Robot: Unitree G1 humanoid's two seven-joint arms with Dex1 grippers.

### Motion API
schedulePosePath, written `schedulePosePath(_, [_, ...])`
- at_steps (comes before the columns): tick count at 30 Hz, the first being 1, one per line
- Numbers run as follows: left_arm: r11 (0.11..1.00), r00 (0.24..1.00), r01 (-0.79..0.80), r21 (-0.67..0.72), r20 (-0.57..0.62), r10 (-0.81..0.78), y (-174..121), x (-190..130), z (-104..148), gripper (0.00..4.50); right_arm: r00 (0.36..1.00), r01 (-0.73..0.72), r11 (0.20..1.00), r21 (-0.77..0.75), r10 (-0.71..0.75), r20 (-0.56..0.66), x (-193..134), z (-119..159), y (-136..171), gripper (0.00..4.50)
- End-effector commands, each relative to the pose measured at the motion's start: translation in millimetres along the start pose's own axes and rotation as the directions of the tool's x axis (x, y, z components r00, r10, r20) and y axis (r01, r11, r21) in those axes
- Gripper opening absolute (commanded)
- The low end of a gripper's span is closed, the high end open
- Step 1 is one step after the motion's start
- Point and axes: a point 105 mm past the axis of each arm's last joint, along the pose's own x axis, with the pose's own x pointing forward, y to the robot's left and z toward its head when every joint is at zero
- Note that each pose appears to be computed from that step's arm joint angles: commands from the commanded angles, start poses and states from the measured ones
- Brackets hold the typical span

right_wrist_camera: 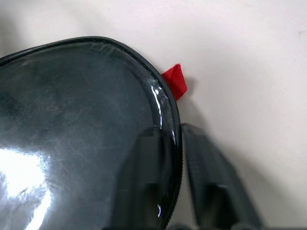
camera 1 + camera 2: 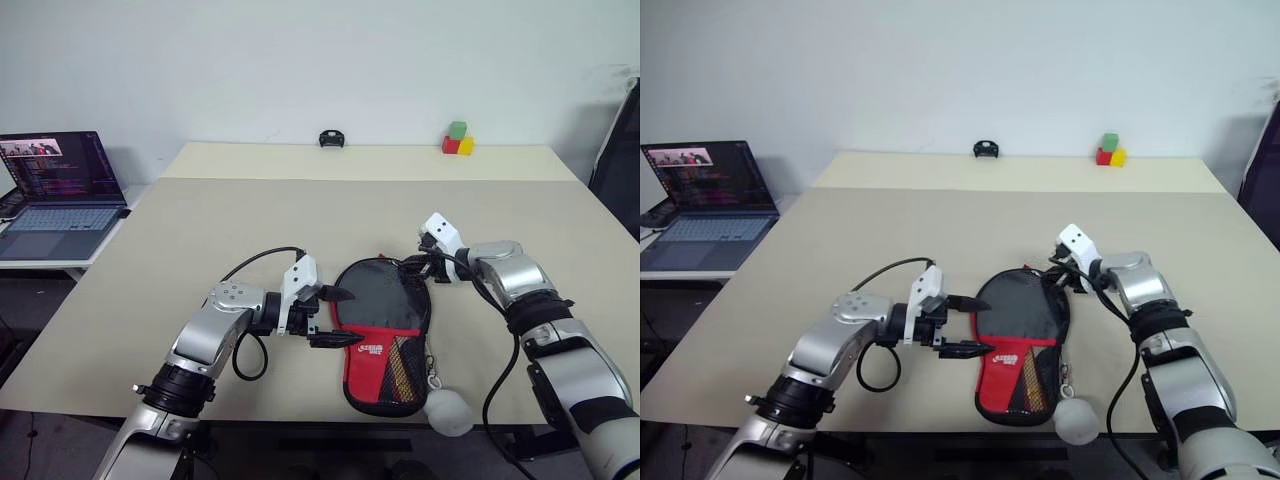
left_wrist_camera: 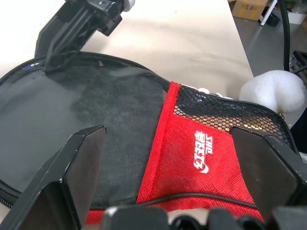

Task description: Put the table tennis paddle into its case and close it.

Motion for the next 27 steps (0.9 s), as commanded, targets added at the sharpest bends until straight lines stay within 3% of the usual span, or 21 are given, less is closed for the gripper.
schedulePosePath(1, [0.999, 1.000, 0.010, 0.035, 0.021, -0.010, -1.4, 2.0, 7.5, 4.50, 0.998, 0.047, 0.999, 0.018, -0.048, 0.050, -2.9, 10.5, -7.7, 2.34])
schedulePosePath(2, [0.999, 1.000, 0.011, 0.035, 0.020, -0.011, -1.2, 2.2, 7.3, 4.50, 0.993, 0.052, 0.996, 0.066, -0.058, 0.106, -4.9, 21.0, -10.1, 2.63])
schedulePosePath(5, [0.999, 1.000, 0.007, 0.036, 0.020, -0.007, 1.1, 3.0, 6.9, 4.50, 0.959, 0.051, 0.983, 0.177, -0.098, 0.267, -18.7, 54.3, -18.4, 2.63])
schedulePosePath(10, [0.997, 1.000, -0.020, 0.072, 0.016, 0.018, 13.7, 12.4, 8.2, 4.50, 0.923, 0.049, 0.974, 0.223, -0.129, 0.363, -50.3, 72.4, -20.0, 2.63])
schedulePosePath(14, [0.993, 0.999, -0.042, 0.110, 0.020, 0.040, 29.0, 28.1, 12.8, 4.50, 0.931, 0.055, 0.977, 0.206, -0.125, 0.343, -73.5, 61.1, -7.5, 2.63])
schedulePosePath(18, [0.986, 1.000, -0.030, 0.165, 0.005, 0.030, 48.8, 56.7, 20.0, 4.50, 0.962, 0.033, 0.986, 0.165, -0.076, 0.264, -115.6, 30.3, 31.6, 2.63])
schedulePosePath(27, [0.982, 0.996, 0.081, 0.168, -0.040, -0.075, 44.3, 87.1, 7.7, 4.50, 0.971, 0.046, 0.983, 0.178, -0.086, 0.221, -165.1, 12.4, 77.6, 2.63])
